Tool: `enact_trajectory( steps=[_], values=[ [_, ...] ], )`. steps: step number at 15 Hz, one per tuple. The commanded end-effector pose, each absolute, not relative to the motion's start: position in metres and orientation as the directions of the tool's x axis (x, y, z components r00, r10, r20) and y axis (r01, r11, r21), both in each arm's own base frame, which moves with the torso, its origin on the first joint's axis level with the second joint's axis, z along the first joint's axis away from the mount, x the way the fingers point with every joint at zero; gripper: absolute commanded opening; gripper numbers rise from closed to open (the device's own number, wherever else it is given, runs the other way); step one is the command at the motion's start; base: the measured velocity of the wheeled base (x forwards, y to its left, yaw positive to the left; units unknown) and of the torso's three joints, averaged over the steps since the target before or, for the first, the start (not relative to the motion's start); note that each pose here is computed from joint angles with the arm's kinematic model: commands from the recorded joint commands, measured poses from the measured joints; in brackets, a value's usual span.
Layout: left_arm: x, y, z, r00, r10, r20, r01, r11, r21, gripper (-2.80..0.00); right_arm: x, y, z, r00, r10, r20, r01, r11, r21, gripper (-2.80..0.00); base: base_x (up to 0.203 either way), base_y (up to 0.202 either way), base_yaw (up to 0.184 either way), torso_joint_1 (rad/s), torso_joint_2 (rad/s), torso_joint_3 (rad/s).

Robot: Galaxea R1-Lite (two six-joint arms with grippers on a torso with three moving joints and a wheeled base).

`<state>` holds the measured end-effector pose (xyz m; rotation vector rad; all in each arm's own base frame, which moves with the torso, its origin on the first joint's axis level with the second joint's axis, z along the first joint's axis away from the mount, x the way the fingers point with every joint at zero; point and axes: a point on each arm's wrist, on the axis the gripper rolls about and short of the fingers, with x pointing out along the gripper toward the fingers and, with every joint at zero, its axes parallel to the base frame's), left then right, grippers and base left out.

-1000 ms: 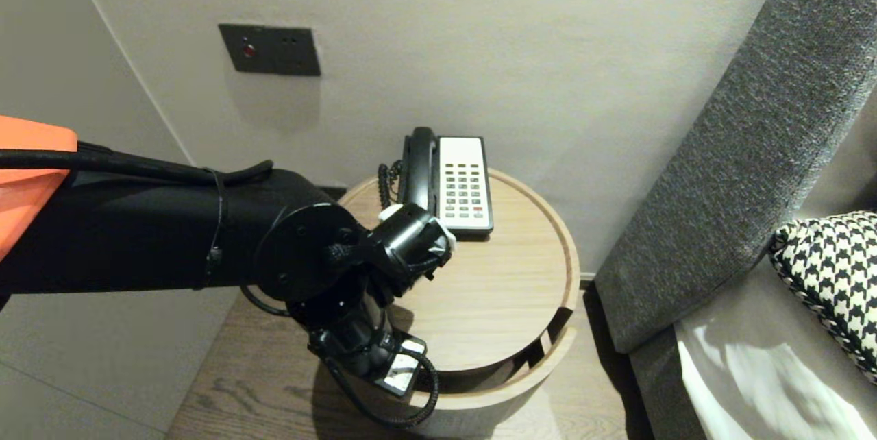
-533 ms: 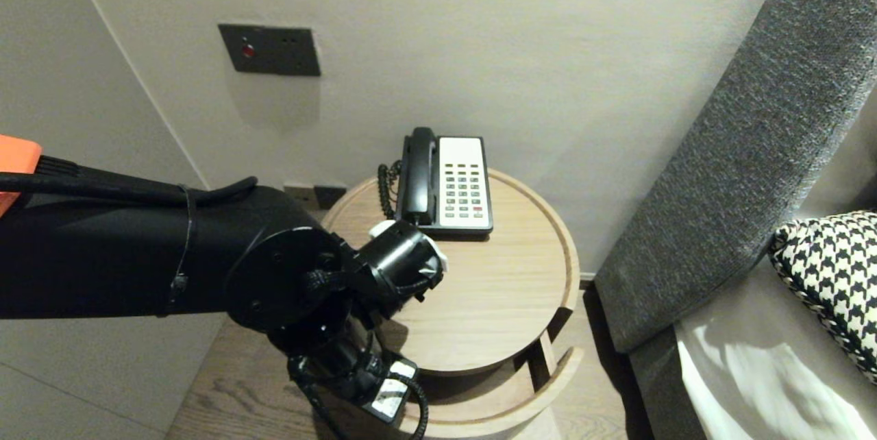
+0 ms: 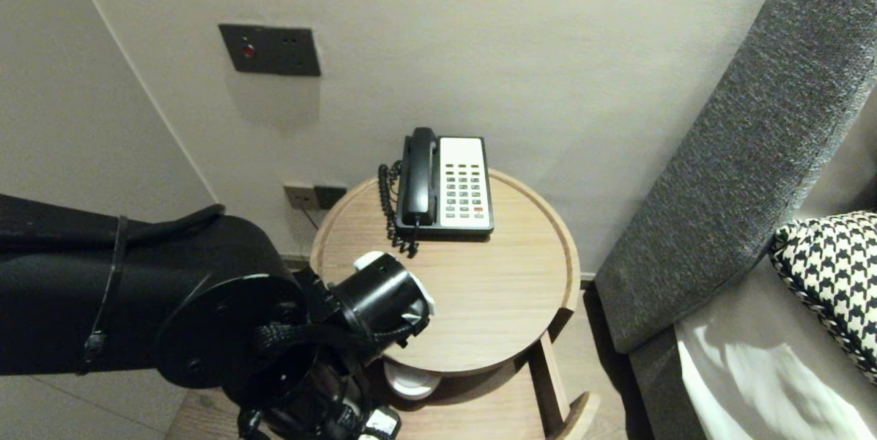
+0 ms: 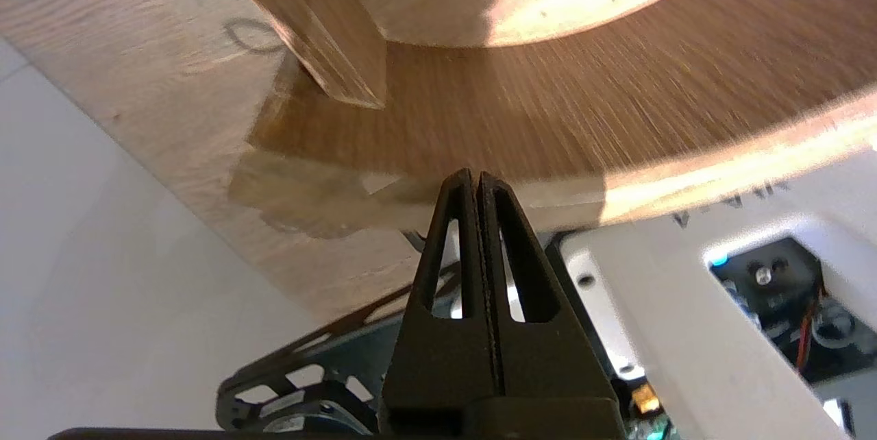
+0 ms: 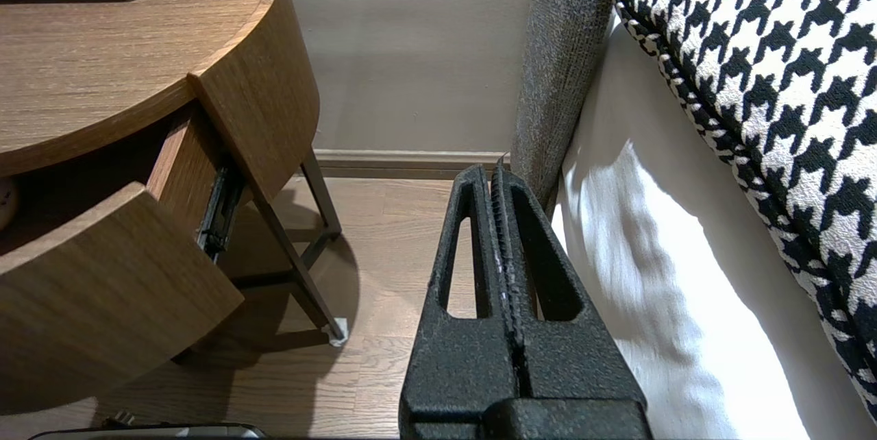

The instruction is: Open the nightstand drawer

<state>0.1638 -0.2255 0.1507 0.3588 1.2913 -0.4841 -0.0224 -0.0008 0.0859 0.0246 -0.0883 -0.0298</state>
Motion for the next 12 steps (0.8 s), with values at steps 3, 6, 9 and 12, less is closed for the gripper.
enact_trajectory(
  steps=[3,6,9,12],
  values=[
    [0.143,-0.223,0.152,0.170,-0.154,-0.973,0.566,0.824,-0.032,-2.80,-0.019,-0.001,0.075,0.998,-0.031,0.049,0.029,0.999,0.025,-2.80,0.000,0.000,0.000,0.000,0.00,0.000],
    [0.136,-0.222,0.143,0.158,-0.153,-0.976,0.582,0.813,-0.033,-2.80,-0.019,-0.001,0.075,0.998,-0.031,0.049,0.029,0.999,0.025,-2.80,0.000,0.000,0.000,0.000,0.00,0.000],
    [0.130,-0.222,0.138,0.145,-0.143,-0.979,0.587,0.809,-0.031,-2.80,-0.019,-0.001,0.075,0.998,-0.031,0.049,0.029,0.999,0.025,-2.80,0.000,0.000,0.000,0.000,0.00,0.000],
    [0.131,-0.223,0.146,0.174,-0.192,-0.966,0.587,0.808,-0.055,-2.80,-0.019,-0.001,0.075,0.998,-0.031,0.050,0.029,0.999,0.025,-2.80,0.000,0.000,0.000,0.000,0.00,0.000]
  ],
)
